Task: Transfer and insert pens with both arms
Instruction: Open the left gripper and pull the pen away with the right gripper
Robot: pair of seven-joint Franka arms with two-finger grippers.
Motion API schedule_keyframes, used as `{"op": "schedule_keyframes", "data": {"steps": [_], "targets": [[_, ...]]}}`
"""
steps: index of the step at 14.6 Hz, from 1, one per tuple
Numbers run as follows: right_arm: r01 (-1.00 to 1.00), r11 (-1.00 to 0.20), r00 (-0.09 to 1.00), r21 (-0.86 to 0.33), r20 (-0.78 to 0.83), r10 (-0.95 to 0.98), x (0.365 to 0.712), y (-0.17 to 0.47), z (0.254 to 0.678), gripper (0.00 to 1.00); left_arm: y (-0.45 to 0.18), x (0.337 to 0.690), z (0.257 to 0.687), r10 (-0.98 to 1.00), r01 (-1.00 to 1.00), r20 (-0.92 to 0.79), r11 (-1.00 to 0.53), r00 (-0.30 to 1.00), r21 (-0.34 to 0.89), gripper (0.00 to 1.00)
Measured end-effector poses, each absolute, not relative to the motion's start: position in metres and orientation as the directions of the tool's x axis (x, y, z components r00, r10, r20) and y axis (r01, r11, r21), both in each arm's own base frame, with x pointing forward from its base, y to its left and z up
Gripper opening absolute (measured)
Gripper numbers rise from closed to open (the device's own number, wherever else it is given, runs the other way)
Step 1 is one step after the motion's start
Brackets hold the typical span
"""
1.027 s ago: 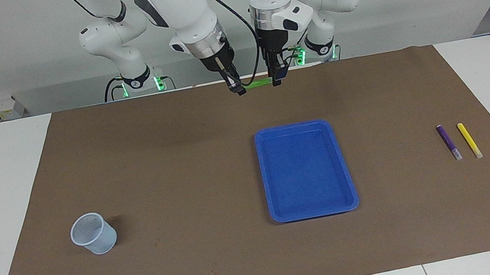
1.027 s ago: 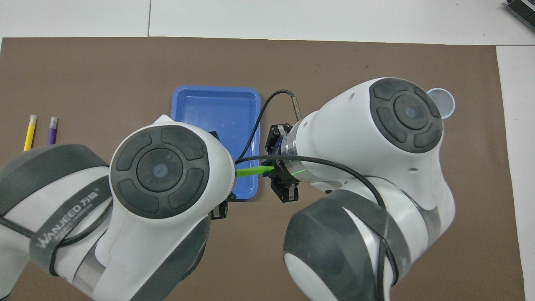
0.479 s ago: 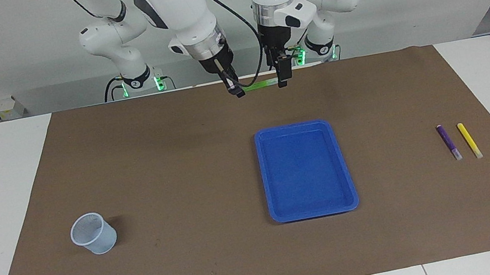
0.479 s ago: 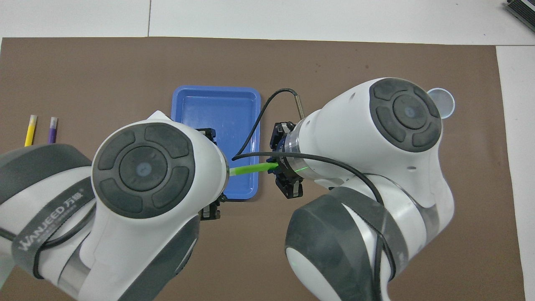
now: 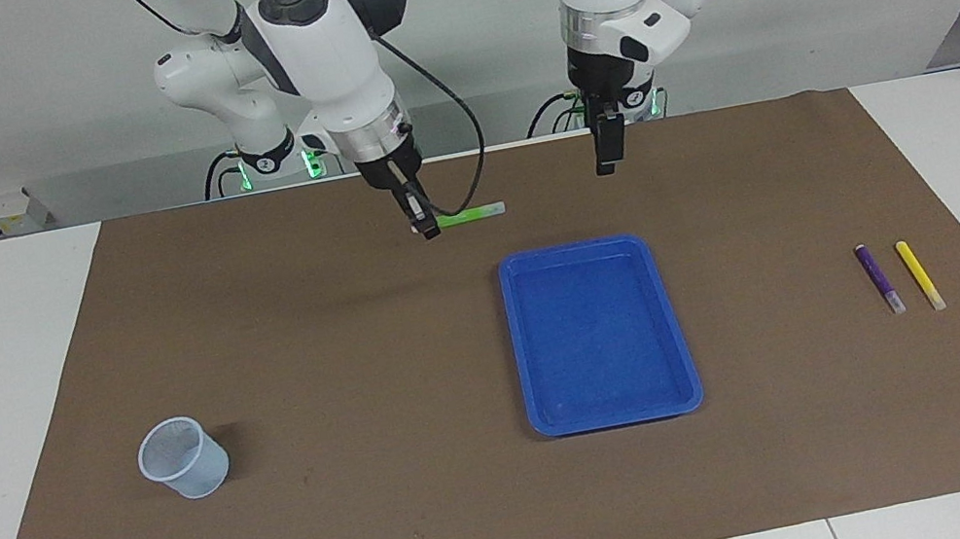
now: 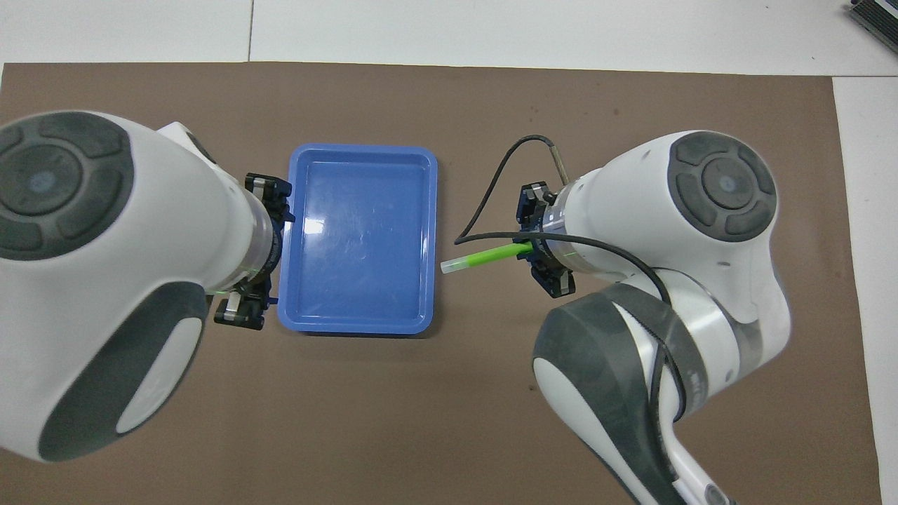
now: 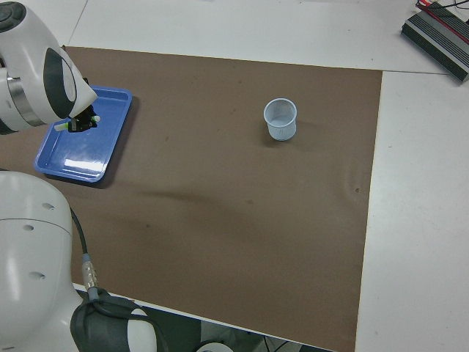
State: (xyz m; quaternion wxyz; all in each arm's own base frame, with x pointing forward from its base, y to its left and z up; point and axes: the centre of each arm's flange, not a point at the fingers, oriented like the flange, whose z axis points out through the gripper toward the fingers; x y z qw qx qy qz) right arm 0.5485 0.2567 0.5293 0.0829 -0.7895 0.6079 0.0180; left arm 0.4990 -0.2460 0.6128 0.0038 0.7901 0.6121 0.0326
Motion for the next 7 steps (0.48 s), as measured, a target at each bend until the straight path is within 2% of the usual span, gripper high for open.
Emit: {"op": "schedule_keyframes", "data": {"steps": [7], "targets": [[-0.855, -0.495, 0.492, -0.156, 0.059, -0.868, 0.588, 0.129, 0.51, 0.18, -0.121, 0.543, 0.612, 0.848, 0.848, 0.038, -0.53, 0.529, 0.022, 1.0]]}}
